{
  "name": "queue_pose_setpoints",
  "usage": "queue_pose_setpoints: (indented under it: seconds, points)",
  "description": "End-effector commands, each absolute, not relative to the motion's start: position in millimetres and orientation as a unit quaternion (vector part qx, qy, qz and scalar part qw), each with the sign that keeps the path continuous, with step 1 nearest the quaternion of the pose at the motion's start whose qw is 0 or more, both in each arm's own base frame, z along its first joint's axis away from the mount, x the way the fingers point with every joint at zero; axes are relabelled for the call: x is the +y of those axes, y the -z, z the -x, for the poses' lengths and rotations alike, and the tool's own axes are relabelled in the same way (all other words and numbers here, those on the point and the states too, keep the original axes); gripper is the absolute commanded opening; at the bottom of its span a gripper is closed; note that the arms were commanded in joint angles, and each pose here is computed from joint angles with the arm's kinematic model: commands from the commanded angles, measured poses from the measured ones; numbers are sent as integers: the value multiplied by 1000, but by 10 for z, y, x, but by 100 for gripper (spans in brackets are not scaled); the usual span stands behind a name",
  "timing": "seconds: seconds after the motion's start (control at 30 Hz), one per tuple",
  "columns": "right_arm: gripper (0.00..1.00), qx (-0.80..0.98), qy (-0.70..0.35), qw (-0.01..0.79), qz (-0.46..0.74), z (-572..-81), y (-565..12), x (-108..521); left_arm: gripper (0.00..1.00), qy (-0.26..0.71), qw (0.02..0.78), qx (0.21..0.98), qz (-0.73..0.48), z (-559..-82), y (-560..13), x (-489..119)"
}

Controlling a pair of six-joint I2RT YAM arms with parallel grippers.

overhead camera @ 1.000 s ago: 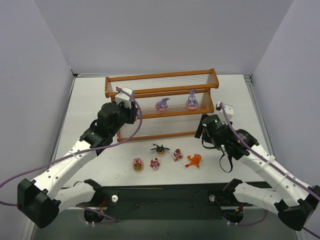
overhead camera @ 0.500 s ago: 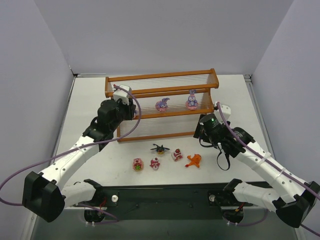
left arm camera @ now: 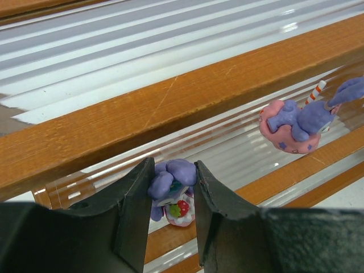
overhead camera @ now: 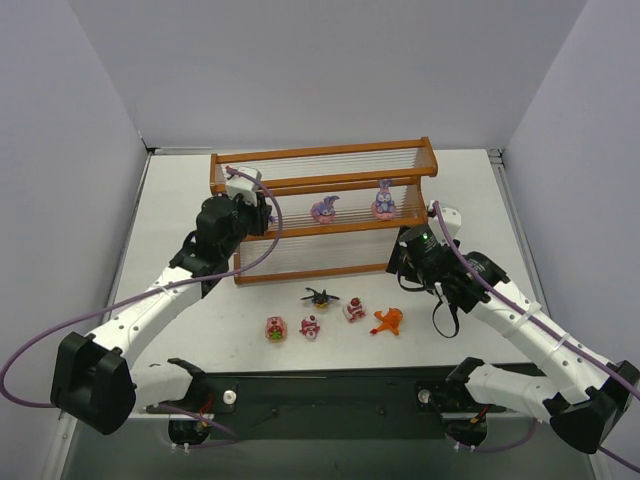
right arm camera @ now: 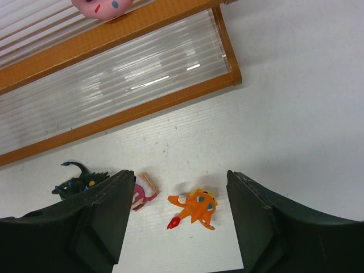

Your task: Place and organize the plastic toys onto the shelf

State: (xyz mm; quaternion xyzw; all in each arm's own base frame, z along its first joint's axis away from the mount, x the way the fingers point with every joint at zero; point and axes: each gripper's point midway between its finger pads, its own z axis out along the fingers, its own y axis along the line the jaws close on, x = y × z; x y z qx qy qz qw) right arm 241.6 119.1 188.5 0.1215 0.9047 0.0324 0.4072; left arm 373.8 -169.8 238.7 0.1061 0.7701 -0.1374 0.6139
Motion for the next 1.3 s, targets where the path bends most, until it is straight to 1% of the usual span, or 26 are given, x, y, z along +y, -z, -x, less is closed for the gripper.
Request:
queue_pose_setpoints:
  seconds: [0.0, 0.37, 0.47, 0.6, 0.63, 0.67, 0.73, 0.8, 0.9, 0.93, 0.97, 1.03, 1.07, 1.2, 1.27]
  points:
    - [66, 900, -32, 417, -122, -2464, -2004, 1183, 1, 151, 643, 745, -98, -3835, -2543, -1722]
    - [66, 901, -34, 415, -121, -2464, -1999, 1195, 2, 135, 651, 742, -84, -3913, -2496, -1653]
    - [66, 901, -34, 415, -121, -2466, -2001, 1198, 6, 132, 649, 744, -87, -3937, -2473, -1654]
    - [66, 902, -32, 414, -121, -2474, -1996, 1195, 16, 131, 648, 745, -92, -3957, -2452, -1671]
    - [66, 901, -32, 414, -122, -2474, -1996, 1196, 22, 130, 646, 746, -94, -3954, -2431, -1671]
    - [66, 901, -31, 414, -122, -2475, -1997, 1193, 25, 129, 646, 746, -95, -3953, -2437, -1670]
    - [66, 901, -31, 415, -125, -2480, -1999, 1186, 28, 127, 646, 747, -97, -3951, -2426, -1666]
    - [66, 902, -29, 413, -125, -2480, -1981, 1190, 34, 128, 647, 745, -100, -3933, -2440, -1665]
    - [66, 902, -28, 412, -127, -2485, -1974, 1187, 40, 130, 651, 741, -103, -3885, -2468, -1653]
    - [66, 902, -29, 412, -126, -2482, -1974, 1194, 43, 132, 653, 739, -104, -3874, -2481, -1653]
    - [66, 902, -28, 412, -128, -2486, -1971, 1189, 48, 134, 658, 734, -104, -3849, -2527, -1651]
    - [66, 902, -28, 411, -128, -2488, -1967, 1191, 54, 134, 658, 734, -104, -3820, -2483, -1637]
    - [65, 903, -27, 410, -127, -2487, -1957, 1189, 60, 135, 660, 732, -103, -3800, -2495, -1628]
    - [66, 903, -26, 409, -127, -2495, -1945, 1200, 69, 136, 659, 732, -104, -3756, -2465, -1613]
    - [65, 904, -27, 408, -127, -2493, -1940, 1205, 70, 137, 660, 732, -103, -3749, -2479, -1612]
